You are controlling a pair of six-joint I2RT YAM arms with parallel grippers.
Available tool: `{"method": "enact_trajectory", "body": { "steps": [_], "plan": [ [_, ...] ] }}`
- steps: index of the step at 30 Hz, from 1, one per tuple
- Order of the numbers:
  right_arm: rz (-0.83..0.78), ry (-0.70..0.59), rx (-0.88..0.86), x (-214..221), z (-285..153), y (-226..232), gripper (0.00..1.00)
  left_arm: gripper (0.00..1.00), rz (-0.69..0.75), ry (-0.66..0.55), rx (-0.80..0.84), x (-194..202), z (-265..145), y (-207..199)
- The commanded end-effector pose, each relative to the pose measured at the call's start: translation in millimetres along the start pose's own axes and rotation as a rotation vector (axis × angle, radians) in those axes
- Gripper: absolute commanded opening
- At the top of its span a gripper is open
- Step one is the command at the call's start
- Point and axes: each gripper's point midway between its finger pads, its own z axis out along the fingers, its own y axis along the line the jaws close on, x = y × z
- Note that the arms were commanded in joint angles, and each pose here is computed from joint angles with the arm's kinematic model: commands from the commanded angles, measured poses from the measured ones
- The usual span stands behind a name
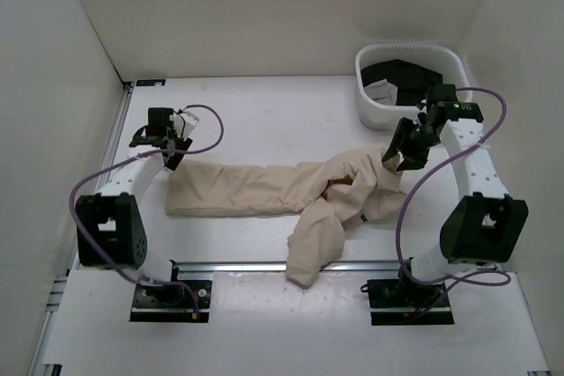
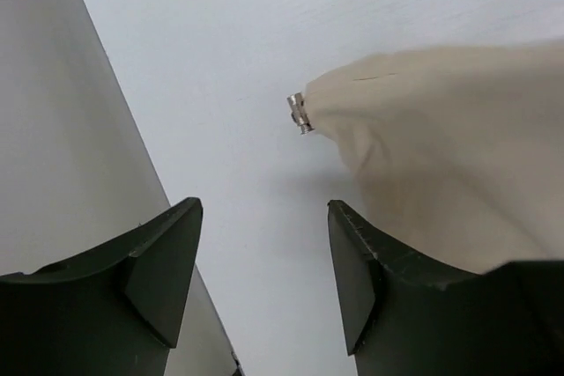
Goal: Fold and stack the trousers
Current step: Flatten the trousers out
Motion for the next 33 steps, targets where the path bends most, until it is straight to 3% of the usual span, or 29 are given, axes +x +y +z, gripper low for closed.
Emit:
{"method": "enact_trajectory", "body": {
  "steps": [1, 3, 5, 9, 13, 20, 22, 23, 24, 26, 28, 29, 30, 32, 33],
  "plan": [
    [0.032, -0.039, -0.162, -40.9, 4.1, 26.0, 0.57, 0.71, 0.135, -0.097, 0.05, -8.7, -36.4, -11.4],
    [0.016, -0.029, -0.184, -53.2, 9.3, 37.1, 0.69, 0.72, 0.168, -0.088, 0.084, 3.2, -42.7, -20.2],
    [-0.029, -0.056, -0.128, -62.9, -0.5, 39.6, 0.7, 0.72, 0.241, -0.046, 0.166, 27.0, -46.8, -39.5],
    [-0.016, 0.005, 0.006, -15.9, -6.6, 8.3, 0.79, 0.72, 0.363, -0.009, 0.147, 72.9, -48.9, -54.3],
    [0.024, -0.021, 0.006, 20.7, 2.5, -12.9, 0.92, 0.72, 0.374, 0.009, 0.11, 89.6, -32.3, -59.6],
    [0.146, 0.041, -0.063, 49.3, 51.7, -33.5, 0.94, 0.71, 0.312, 0.063, 0.227, 86.5, -4.0, -87.7],
    [0.157, 0.015, -0.103, 38.7, 70.4, -30.4, 0.94, 0.61, 0.309, 0.097, 0.27, 93.7, 3.1, -100.8],
    [0.156, 0.02, -0.126, 37.8, 76.3, -28.1, 0.94, 0.37, 0.302, 0.112, 0.28, 96.8, 5.2, -103.9],
    [0.165, 0.023, -0.156, 33.0, 85.8, -24.5, 0.92, 0.2, 0.294, 0.14, 0.276, 98.8, 8.4, -106.2],
    [0.172, 0.041, -0.15, 35.2, 95.8, -28.0, 0.84, 0.14, 0.268, 0.154, 0.253, 93.5, 12.0, -100.8],
    [0.175, 0.069, -0.091, 38.7, 103.1, -39.3, 0.61, 0.14, 0.216, 0.171, 0.184, 85.3, 16.6, -76.3],
    [0.167, 0.07, -0.091, 37.6, 100.8, -38.7, 0.3, 0.14, 0.176, 0.164, 0.149, 78.8, 16.9, -62.0],
    [0.152, 0.068, -0.092, 35.2, 97.6, -37.6, 0.18, 0.14, 0.147, 0.174, 0.109, 75.5, 19.7, -44.2],
    [0.125, 0.018, -0.109, 20.5, 75.5, -27.3, 0.03, 0.14, 0.023, 0.169, 0.001, 59.9, 28.5, 17.0],
    [0.106, -0.002, -0.11, 15.6, 66.3, -21.1, 0.0, 0.14, -0.032, 0.171, -0.043, 55.8, 32.2, 40.1]
  ]
}}
